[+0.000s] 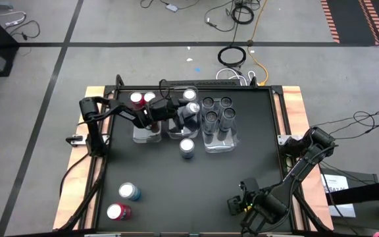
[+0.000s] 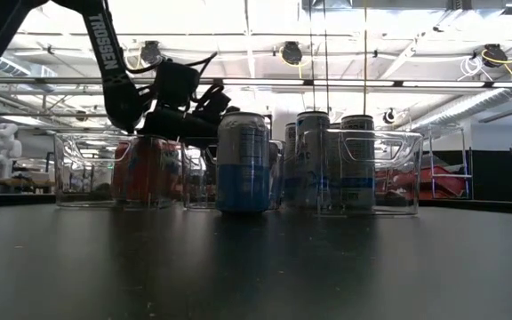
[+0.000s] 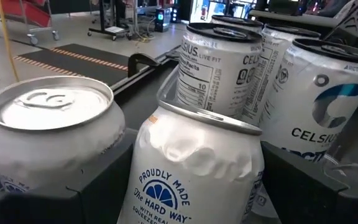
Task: Sort soda cans
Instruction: Put the blue and white soda can into the middle transparent bin
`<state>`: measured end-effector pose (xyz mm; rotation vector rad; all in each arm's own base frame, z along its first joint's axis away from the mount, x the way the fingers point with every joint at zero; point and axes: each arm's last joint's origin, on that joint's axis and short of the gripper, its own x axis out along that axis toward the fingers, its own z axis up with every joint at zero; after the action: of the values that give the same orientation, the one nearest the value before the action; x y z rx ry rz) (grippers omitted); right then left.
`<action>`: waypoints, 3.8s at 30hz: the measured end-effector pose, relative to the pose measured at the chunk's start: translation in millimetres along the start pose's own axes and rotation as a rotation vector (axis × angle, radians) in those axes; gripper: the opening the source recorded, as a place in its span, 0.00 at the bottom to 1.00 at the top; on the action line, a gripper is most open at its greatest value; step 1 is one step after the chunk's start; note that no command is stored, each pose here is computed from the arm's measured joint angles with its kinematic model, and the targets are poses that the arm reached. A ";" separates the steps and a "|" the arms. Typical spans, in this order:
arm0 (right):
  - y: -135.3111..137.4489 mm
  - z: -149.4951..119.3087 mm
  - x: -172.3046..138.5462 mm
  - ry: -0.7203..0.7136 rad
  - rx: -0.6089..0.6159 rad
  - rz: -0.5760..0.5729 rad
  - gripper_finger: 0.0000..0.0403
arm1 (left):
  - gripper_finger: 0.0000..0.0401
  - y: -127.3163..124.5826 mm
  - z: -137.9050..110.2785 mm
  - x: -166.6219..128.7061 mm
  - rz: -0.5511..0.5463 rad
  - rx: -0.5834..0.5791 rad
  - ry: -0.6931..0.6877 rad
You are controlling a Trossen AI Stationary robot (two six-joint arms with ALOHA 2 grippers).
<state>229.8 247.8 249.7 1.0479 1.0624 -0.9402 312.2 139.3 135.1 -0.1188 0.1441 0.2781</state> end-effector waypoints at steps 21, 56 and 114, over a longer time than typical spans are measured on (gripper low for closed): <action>-0.1 0.2 0.0 -0.003 -0.012 0.000 0.63 | 0.82 0.2 -1.2 0.5 0.053 -0.002 0.013; 0.8 -0.3 0.0 0.003 0.000 0.008 0.63 | 0.94 -1.4 3.9 0.4 0.046 -0.146 -0.037; 0.6 1.7 -0.1 -0.052 -0.076 0.027 0.63 | 0.94 -19.1 72.7 -77.2 0.065 -0.006 0.278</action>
<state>230.6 246.3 250.2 0.9682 1.0312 -0.8941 253.2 110.5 220.6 -0.1588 0.4234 0.3263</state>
